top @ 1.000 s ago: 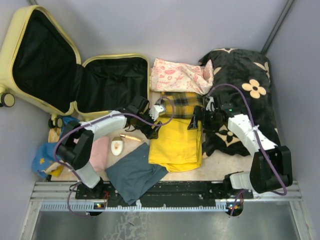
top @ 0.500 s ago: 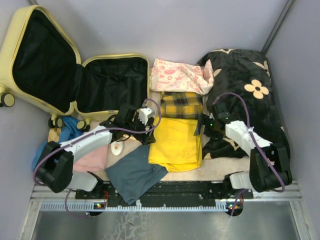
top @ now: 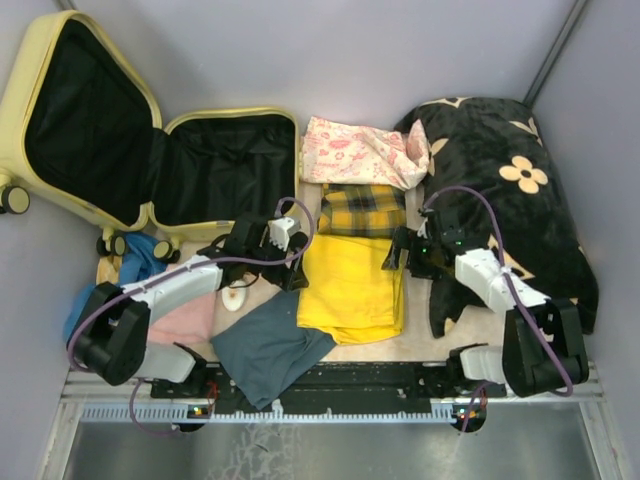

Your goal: Pack the luggage

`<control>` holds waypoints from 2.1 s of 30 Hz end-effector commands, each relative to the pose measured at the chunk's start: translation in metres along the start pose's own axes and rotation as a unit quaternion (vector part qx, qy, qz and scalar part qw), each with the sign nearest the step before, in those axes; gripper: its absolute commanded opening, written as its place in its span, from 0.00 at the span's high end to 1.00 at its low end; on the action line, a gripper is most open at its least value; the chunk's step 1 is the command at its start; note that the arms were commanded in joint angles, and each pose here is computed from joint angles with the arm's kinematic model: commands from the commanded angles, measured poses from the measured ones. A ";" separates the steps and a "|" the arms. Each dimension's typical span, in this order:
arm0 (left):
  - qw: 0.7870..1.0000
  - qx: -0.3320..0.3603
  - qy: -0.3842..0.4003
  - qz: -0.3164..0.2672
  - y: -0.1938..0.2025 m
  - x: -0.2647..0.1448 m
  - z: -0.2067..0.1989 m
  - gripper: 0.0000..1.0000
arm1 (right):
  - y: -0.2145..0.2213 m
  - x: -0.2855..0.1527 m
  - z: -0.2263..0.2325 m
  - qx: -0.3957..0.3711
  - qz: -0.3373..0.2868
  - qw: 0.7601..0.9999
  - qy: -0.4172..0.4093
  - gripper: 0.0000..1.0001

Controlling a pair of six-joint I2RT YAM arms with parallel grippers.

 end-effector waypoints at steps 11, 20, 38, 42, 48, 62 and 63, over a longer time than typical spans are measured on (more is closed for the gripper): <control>0.997 -0.069 0.024 0.021 0.004 0.021 0.005 0.23 | 0.020 0.042 0.006 0.032 0.041 0.998 -0.020 0.25; 0.994 -0.087 0.037 0.057 0.012 0.047 -0.003 0.35 | 0.034 0.043 0.007 0.041 0.042 0.998 -0.030 0.48; 0.990 -0.119 0.035 0.063 0.012 0.051 -0.007 0.46 | 0.069 0.027 0.004 0.088 0.075 0.993 -0.030 0.46; 0.993 -0.097 0.041 0.051 -0.002 0.048 -0.017 0.65 | 0.056 0.015 0.014 0.078 0.043 0.995 -0.050 0.71; 0.995 -0.079 0.056 0.037 -0.017 0.041 -0.033 0.90 | 0.043 0.000 0.020 0.071 0.006 0.996 -0.053 1.00; 0.993 0.044 0.081 -0.075 -0.122 -0.045 -0.063 1.00 | -0.065 -0.101 0.072 -0.034 -0.153 0.983 -0.092 1.00; 0.992 0.049 0.076 -0.087 -0.130 -0.053 -0.061 1.00 | -0.073 -0.107 0.078 -0.037 -0.162 0.981 -0.101 1.00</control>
Point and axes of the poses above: each gripper's point midway between its finger pads, its own x axis out along the fingers, its own z axis along the line the jaws close on, y = z × x, the point moved 3 cm from there along -x, back along the fingers, and after that the axes turned 9 degrees about -x, right-handed, at the moved point
